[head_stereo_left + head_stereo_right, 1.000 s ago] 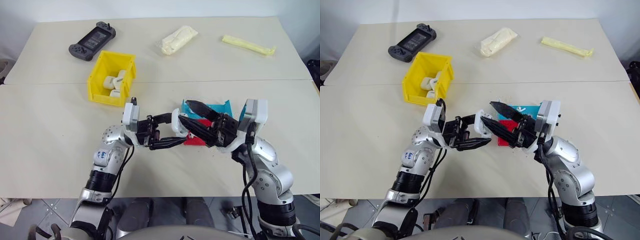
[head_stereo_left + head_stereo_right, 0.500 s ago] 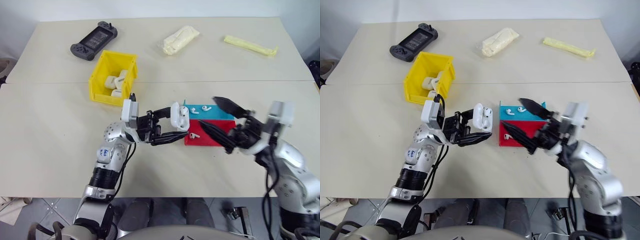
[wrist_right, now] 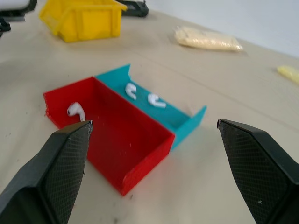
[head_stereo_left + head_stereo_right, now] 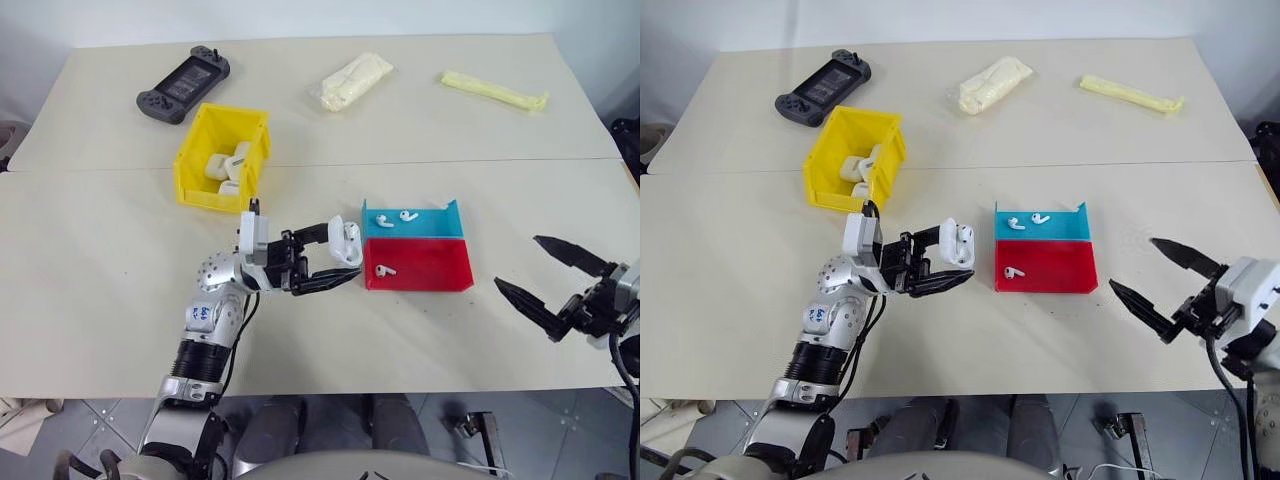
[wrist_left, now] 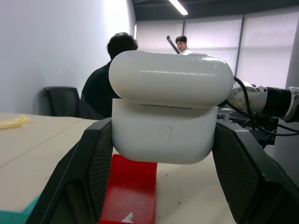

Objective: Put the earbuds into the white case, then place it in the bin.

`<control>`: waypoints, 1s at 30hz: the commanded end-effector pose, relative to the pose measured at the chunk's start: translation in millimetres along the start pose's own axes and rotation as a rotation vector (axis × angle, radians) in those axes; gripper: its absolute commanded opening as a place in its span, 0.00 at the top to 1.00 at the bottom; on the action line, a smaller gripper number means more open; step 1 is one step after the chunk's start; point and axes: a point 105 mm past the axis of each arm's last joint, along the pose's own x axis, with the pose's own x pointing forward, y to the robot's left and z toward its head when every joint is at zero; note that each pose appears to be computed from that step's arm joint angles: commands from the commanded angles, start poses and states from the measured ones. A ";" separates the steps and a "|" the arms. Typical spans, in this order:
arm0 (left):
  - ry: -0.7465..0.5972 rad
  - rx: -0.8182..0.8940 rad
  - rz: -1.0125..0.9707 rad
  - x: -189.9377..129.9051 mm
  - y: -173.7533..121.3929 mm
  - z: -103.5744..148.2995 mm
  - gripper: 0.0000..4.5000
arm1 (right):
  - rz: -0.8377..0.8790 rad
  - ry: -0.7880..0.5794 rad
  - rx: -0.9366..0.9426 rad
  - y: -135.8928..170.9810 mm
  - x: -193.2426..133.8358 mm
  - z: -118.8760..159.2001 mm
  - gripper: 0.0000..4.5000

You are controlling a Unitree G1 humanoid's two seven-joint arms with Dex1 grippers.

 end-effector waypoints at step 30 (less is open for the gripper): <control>-0.025 0.113 0.155 -1.6 -15.5 7.1 0.38 | 0.669 0.675 -0.595 -41.1 193.7 -15.5 0.14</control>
